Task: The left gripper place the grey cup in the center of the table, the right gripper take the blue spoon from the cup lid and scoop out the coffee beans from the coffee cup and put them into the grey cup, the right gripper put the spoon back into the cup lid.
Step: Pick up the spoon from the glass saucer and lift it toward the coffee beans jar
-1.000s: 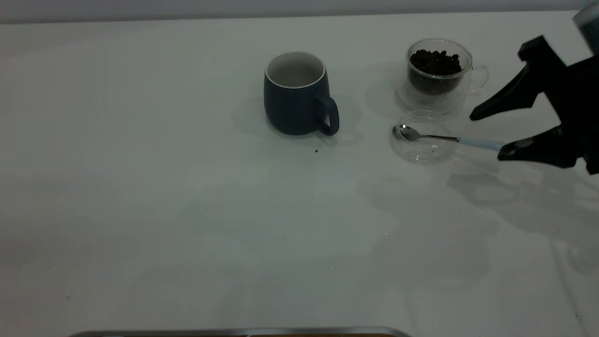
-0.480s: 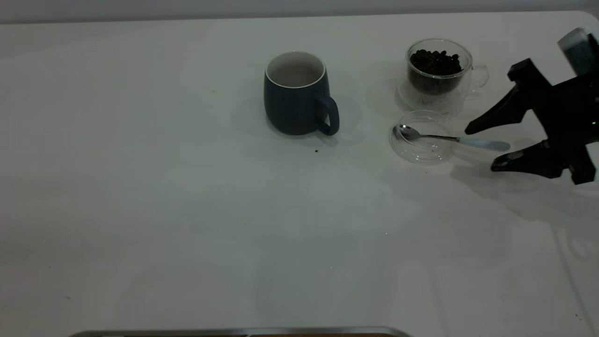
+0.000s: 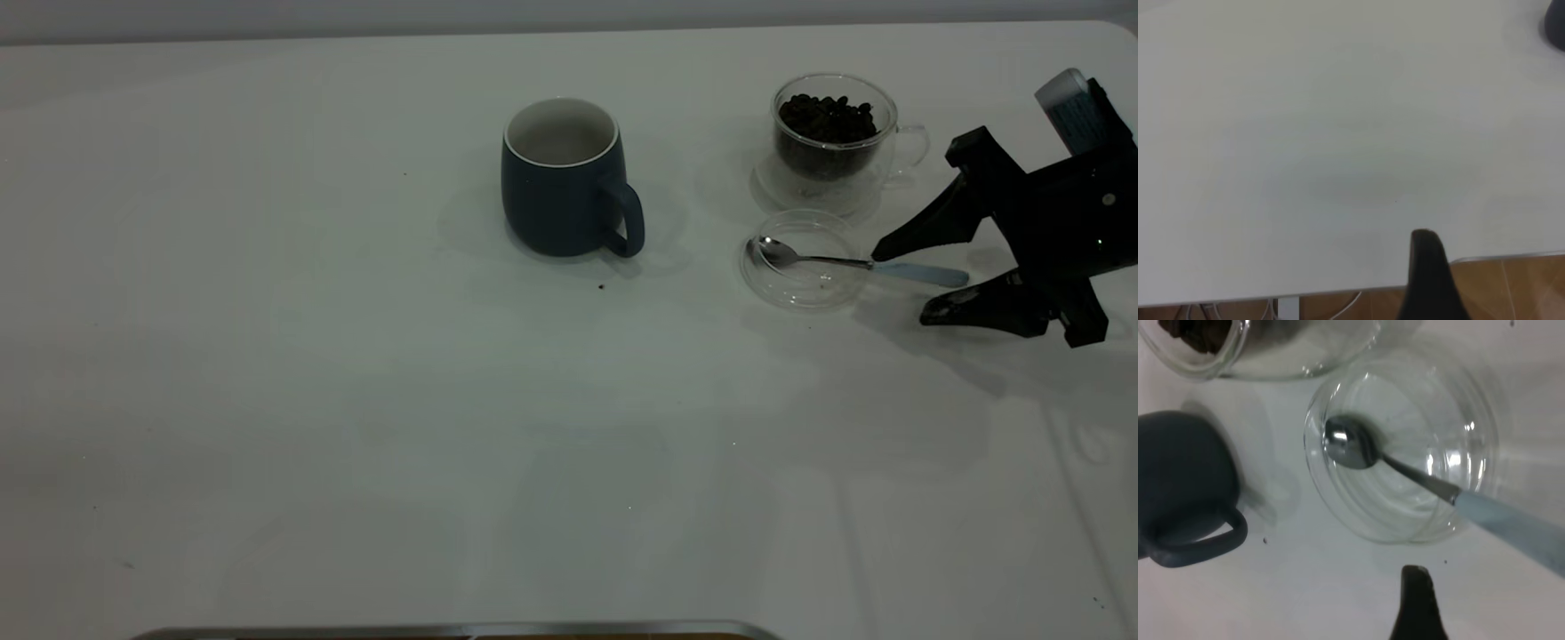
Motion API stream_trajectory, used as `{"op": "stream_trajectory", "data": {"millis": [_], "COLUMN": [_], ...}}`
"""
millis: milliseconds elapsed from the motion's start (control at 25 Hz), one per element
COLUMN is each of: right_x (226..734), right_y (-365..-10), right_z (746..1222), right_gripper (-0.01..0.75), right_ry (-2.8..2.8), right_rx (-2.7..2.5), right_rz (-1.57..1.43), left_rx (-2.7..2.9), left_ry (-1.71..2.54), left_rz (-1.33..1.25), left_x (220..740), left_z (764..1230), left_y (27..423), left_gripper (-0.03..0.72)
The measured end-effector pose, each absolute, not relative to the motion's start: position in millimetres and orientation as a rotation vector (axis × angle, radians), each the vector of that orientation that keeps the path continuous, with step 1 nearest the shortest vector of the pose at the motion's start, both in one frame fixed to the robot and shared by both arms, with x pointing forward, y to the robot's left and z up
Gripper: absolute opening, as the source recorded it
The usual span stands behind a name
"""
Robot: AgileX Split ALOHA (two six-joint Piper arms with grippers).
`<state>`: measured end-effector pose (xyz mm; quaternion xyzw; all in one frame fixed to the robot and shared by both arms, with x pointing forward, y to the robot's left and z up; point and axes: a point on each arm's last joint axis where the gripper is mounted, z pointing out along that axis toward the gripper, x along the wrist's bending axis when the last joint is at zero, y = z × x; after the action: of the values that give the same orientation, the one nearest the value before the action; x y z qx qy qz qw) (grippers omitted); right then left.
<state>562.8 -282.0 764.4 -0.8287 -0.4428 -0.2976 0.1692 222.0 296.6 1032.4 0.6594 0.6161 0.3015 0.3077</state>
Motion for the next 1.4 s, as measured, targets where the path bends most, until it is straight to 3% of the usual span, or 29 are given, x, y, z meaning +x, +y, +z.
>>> {"op": "stream_trajectory", "data": {"millis": [840, 1400], "right_x": [582.5, 587.3], "right_y": [-301.2, -294.2], "right_z": [765.3, 753.3], "right_gripper": [0.592, 0.592], "right_ry": [-1.371, -1.381], "right_rx": [-2.430, -2.312], "right_rz": [-0.883, -0.952], "left_rx": [1.744, 1.744], "left_ry": [1.629, 1.628], "left_rz": [0.797, 0.798], "left_x": [222.0, 222.0], "left_z": [1032.4, 1032.4], "left_y": [296.6, 296.6], "left_gripper": [0.567, 0.567]}}
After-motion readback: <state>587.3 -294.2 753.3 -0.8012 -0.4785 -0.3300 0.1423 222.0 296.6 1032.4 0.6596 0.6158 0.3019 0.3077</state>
